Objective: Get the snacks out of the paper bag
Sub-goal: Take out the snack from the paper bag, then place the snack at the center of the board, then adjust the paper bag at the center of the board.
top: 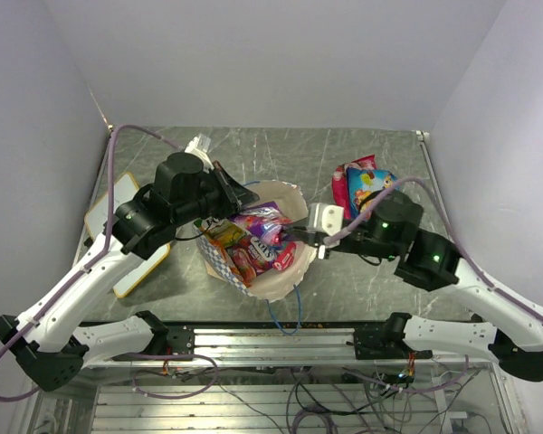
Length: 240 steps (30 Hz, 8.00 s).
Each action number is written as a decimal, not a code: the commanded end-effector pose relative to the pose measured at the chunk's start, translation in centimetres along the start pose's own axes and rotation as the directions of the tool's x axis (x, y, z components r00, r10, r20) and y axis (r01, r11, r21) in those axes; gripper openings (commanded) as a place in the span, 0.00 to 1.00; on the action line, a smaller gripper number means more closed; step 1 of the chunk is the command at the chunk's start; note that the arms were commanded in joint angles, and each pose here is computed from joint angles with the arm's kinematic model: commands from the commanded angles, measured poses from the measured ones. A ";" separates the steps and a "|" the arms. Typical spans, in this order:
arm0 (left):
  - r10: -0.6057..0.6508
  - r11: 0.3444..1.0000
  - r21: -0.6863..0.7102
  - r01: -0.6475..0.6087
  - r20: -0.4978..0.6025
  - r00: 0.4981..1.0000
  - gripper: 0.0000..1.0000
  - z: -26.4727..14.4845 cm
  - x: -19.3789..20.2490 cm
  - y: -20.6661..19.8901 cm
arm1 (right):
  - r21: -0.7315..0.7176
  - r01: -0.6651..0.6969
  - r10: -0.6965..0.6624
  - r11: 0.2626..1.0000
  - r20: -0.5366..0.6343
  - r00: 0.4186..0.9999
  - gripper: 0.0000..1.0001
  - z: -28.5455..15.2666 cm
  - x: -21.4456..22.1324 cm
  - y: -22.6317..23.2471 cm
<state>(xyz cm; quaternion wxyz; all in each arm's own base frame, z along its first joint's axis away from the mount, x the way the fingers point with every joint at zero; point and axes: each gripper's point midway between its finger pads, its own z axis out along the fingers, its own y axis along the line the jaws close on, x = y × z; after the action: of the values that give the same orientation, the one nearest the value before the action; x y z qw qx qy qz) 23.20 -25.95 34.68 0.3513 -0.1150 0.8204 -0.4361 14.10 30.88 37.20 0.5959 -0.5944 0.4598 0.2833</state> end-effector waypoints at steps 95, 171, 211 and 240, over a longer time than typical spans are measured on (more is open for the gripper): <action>0.240 0.928 0.304 -0.216 -0.042 0.970 0.07 -2.5 0.0 -7.2 | 0.446 -0.555 0.587 0.703 0.079 0.806 0.67 -6.9 12.0 -6.0; 0.351 0.857 0.393 -0.334 0.030 0.936 0.07 1.3 -2.5 -12.2 | 0.388 -0.082 0.129 0.918 -0.096 0.987 0.65 -3.2 10.4 -5.0; 0.448 0.812 0.351 -0.467 0.138 0.883 0.07 0.6 -17.8 -10.7 | 0.211 -0.588 0.578 0.781 0.111 0.808 0.00 15.3 8.3 -3.4; 0.215 0.905 0.405 -0.133 -0.166 0.962 0.07 -1.5 0.8 -4.5 | 0.096 -0.170 0.185 0.981 -0.184 0.965 0.62 9.4 12.0 7.0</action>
<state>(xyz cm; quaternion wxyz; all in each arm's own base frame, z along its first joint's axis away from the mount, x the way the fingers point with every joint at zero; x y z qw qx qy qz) 21.30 -28.01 36.94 0.2931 0.0717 0.7753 -0.5548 15.37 40.95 19.75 0.5080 -0.4745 0.6518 0.3032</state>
